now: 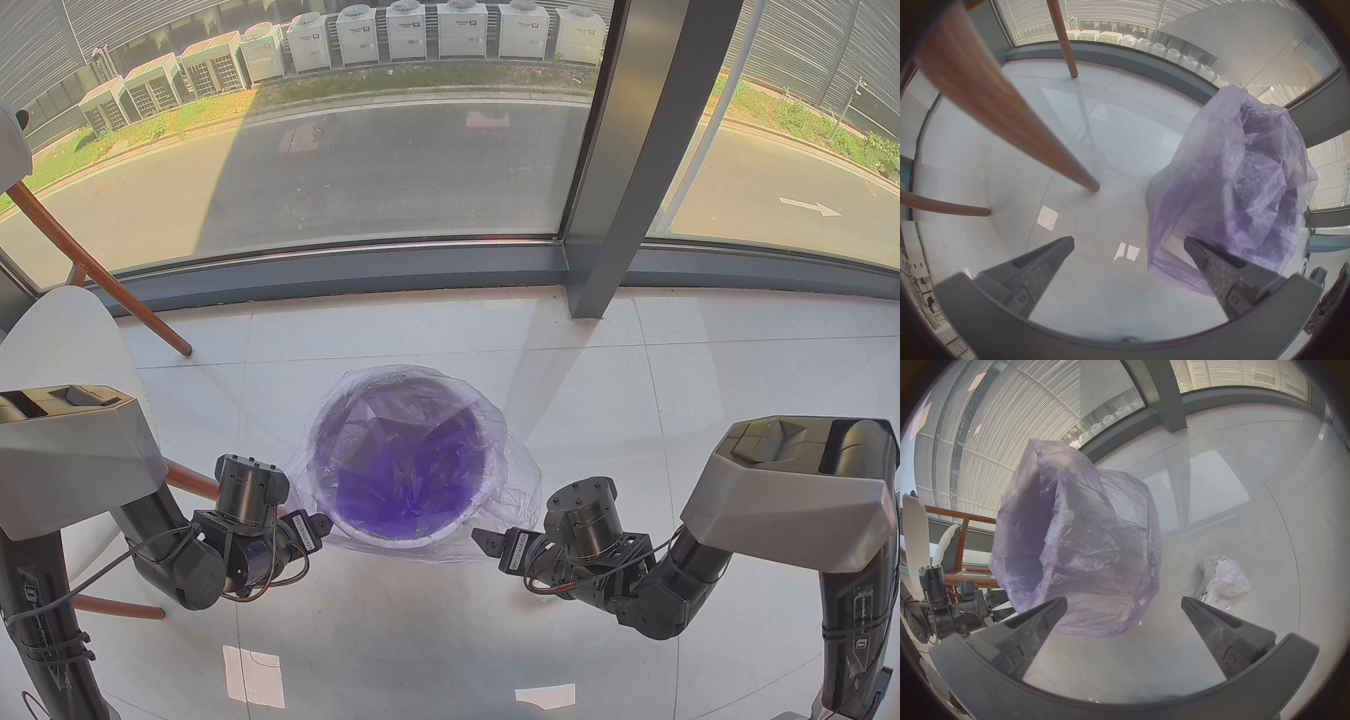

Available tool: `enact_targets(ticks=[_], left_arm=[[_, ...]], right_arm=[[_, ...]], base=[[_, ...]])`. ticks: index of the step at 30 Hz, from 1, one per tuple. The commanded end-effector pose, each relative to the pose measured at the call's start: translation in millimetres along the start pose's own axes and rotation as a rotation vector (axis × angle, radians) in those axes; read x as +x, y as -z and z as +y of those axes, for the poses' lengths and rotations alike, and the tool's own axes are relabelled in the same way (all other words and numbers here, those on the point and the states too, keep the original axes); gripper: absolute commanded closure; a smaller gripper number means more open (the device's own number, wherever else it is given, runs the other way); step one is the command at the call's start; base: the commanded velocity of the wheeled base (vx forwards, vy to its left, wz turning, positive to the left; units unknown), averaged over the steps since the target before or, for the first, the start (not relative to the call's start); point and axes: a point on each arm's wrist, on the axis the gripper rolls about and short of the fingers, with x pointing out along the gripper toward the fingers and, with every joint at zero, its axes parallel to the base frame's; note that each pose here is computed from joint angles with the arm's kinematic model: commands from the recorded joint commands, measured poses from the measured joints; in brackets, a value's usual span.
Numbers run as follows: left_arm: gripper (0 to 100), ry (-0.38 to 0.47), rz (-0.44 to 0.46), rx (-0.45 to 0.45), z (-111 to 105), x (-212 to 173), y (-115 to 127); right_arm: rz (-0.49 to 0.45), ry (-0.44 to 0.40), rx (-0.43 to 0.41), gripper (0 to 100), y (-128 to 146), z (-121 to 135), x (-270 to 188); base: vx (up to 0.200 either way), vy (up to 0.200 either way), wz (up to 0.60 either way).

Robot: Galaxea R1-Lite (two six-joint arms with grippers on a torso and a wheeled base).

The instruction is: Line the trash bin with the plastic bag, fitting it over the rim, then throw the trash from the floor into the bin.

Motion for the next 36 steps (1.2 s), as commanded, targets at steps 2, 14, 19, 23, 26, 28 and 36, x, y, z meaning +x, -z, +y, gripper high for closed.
enact_targets(ticks=[2, 14, 19, 23, 26, 28, 36], left_arm=[[0, 0.0, 0.003, 0.009, 5.4, -16.2, 1.4], [0, 0.158, -0.058, 0.015, 16.4, -106.9, -3.6], [0, 0.449, -0.092, 0.037, 3.8, -161.2, -11.7], [0, 0.698, -0.118, 0.068, -6.9, -198.6, -24.4], [0, 0.743, -0.153, 0.072, -14.2, -205.2, -33.9], [0, 0.775, -0.179, 0.072, -20.1, -209.5, -41.6], [0, 0.868, -0.162, 0.102, -19.9, -223.5, -49.3]], right_arm=[[-0.018, -0.021, 0.005, 0, -9.0, 5.3, -18.7], [-0.022, -0.032, 0.006, 0, -12.1, 7.7, -33.6], [-0.034, -0.048, 0.039, 0, -16.2, 11.6, -39.9], [-0.041, -0.052, 0.042, 0, -18.0, 12.4, -43.0], [-0.04, -0.051, 0.042, 0, -17.7, 12.1, -45.9], [-0.046, -0.062, 0.039, 0, -15.9, 14.3, -53.5], [-0.052, -0.123, 0.048, 0, -13.6, 23.6, -88.5]], base=[[0.0, 0.0, 0.0], [0.0, 0.0, 0.0], [0.0, 0.0, 0.0], [0.0, 0.0, 0.0], [0.0, 0.0, 0.0], [0.0, 0.0, 0.0], [0.0, 0.0, 0.0]])
